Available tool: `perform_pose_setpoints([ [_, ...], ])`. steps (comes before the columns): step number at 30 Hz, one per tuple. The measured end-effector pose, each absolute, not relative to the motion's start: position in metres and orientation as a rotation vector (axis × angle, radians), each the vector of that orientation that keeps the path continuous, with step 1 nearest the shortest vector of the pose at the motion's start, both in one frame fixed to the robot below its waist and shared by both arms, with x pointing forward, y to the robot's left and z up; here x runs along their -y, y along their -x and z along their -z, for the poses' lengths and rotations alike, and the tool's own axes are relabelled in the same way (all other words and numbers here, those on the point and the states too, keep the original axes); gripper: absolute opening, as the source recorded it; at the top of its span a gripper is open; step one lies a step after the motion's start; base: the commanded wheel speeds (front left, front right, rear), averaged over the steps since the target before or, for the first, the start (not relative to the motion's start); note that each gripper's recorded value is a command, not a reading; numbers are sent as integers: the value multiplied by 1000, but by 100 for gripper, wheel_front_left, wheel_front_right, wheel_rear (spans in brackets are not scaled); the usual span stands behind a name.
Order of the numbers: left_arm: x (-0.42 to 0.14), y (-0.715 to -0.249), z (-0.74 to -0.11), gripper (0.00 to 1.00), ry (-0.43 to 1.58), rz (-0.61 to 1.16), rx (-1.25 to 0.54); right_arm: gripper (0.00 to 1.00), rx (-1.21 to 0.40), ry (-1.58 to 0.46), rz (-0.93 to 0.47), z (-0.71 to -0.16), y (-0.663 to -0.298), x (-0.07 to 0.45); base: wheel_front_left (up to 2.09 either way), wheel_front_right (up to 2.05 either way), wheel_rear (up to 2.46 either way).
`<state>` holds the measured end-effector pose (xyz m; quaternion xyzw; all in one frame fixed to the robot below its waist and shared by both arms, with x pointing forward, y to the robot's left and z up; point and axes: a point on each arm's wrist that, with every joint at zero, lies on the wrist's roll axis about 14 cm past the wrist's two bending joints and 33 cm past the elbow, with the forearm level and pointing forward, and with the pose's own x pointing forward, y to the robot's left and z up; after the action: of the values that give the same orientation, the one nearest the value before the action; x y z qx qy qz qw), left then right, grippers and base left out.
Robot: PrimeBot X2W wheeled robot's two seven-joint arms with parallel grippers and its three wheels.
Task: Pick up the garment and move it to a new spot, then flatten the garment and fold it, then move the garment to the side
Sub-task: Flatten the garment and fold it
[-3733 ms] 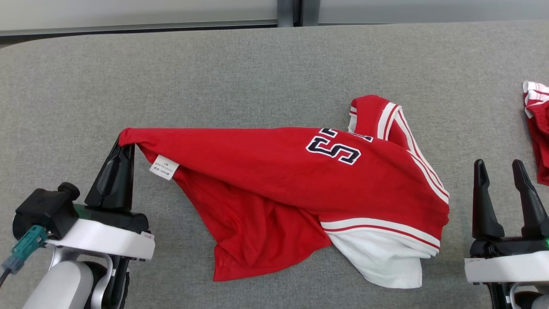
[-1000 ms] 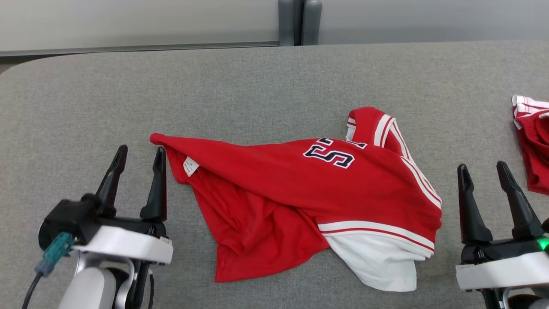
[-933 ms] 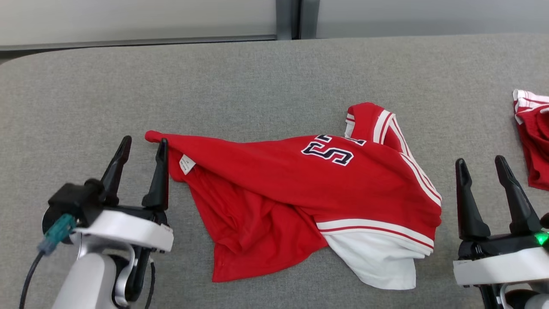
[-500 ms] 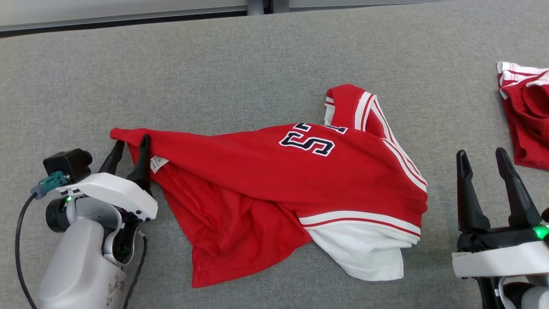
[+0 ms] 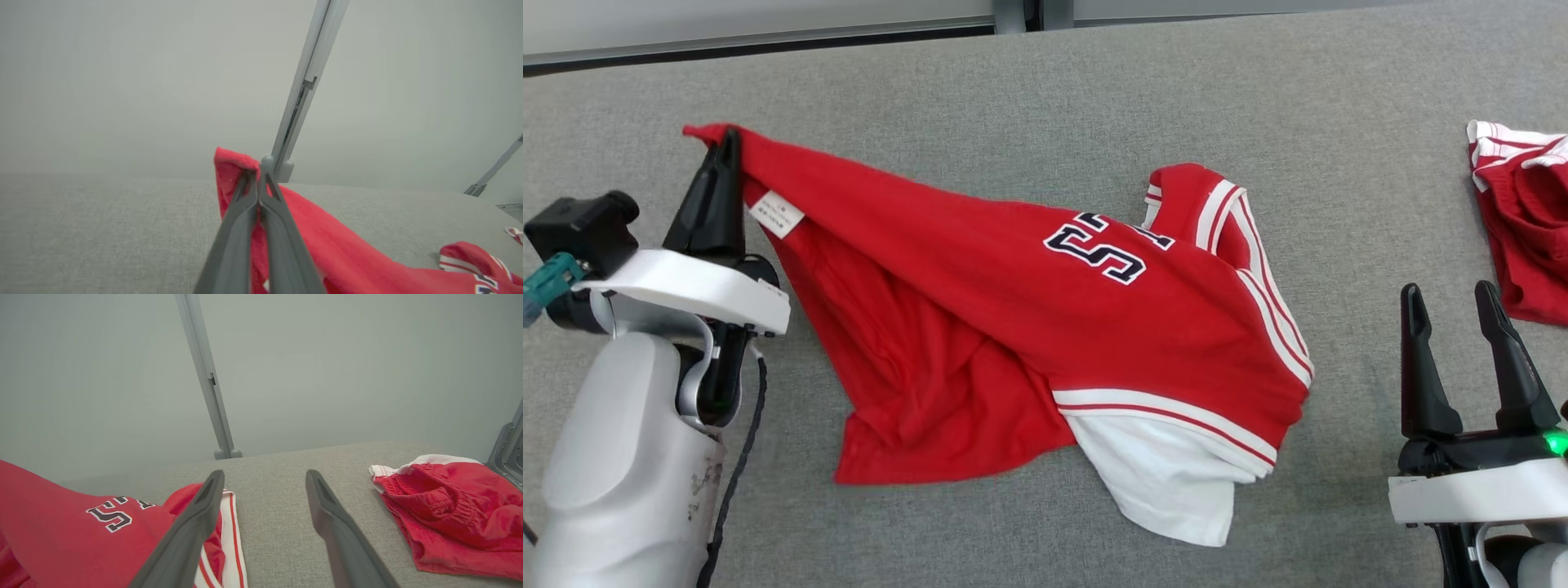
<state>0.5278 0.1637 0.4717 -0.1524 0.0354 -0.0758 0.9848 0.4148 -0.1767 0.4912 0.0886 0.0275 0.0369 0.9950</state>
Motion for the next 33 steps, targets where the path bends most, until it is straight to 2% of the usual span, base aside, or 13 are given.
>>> perform_pose_setpoints([
  [6, -159, -531, -544, 0, 250, 209, 139, 100, -41, -184, -81, -495, -415, 174, 0, 0, 0],
  [8, -156, -522, -555, 0, 241, 222, 160, 100, -36, -186, -83, -496, -415, 174, 0, 0, 0],
  [19, -168, -437, -490, 0, 340, 107, -80, 100, -36, -204, -107, -495, -419, 165, 0, 0, 0],
  [29, -212, -391, -484, 0, 367, -73, -127, 100, -39, -194, -97, -496, -418, 169, 0, 0, 0],
  [33, -221, -367, -471, 0, 382, -135, -196, 100, -41, -189, -96, -498, -414, 171, 0, 0, 0],
])
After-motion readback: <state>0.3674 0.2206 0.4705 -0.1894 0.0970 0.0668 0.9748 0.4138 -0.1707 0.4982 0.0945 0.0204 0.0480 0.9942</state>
